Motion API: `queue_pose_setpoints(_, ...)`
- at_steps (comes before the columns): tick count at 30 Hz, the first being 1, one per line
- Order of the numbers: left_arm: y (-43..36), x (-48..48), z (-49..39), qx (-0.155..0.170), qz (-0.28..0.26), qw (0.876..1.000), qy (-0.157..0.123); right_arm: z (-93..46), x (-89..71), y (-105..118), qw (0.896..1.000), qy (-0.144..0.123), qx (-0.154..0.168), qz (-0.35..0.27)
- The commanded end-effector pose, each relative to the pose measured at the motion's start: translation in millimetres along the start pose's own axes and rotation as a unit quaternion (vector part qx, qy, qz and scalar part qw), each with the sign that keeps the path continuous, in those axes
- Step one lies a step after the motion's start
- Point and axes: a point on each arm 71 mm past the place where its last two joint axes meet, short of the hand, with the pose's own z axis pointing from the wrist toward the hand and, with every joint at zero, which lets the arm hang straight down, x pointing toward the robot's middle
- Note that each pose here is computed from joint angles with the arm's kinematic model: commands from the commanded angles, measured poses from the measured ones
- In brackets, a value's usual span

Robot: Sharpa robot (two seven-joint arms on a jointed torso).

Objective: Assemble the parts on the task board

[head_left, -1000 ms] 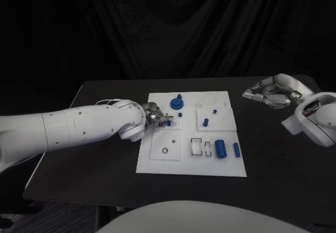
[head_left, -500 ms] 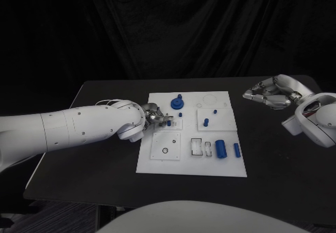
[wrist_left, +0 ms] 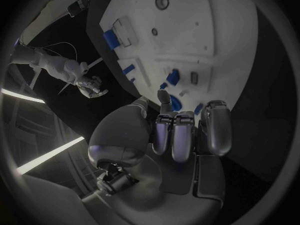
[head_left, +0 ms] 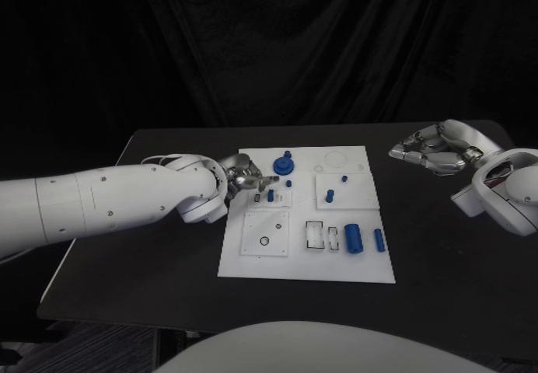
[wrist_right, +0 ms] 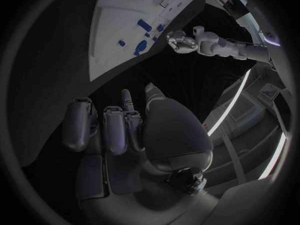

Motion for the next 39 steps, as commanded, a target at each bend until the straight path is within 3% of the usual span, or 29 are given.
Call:
queue_pose_setpoints(1,-17.0,-22.7,-2.5,0.013,0.019,1.000,-0.018,-0.3,0.9,-3,1.000,0.002,0.012,0.001)
queue_pose_setpoints(4,-28.3,-40.4,-2.4,-0.002,0.046,0.999,0.000,0.4,1.4,-2,1.000,0.003,0.013,0.002)
queue_pose_setpoints(7,-36.9,-52.3,0.4,-0.030,0.084,0.995,0.047,1.4,2.1,-2,1.000,0.004,0.014,0.002)
queue_pose_setpoints(12,-44.5,-60.0,11.5,-0.073,0.128,0.981,0.130,3.6,4.0,0,1.000,0.008,0.013,0.002)
queue_pose_setpoints(15,-47.8,-61.6,18.9,-0.095,0.149,0.971,0.162,4.2,4.6,0,1.000,0.009,0.013,0.002)
queue_pose_setpoints(23,-60.7,-62.0,39.4,-0.123,0.173,0.956,0.204,2.6,7.0,-5,1.000,0.012,0.019,0.003)
queue_pose_setpoints(30,-70.1,-53.0,51.0,-0.127,0.173,0.949,0.230,2.5,9.0,-6,1.000,0.016,0.018,0.004)
queue_pose_setpoints(39,-66.3,-38.1,57.7,-0.138,0.175,0.942,0.251,1.8,9.1,-6,1.000,0.016,0.018,0.004)
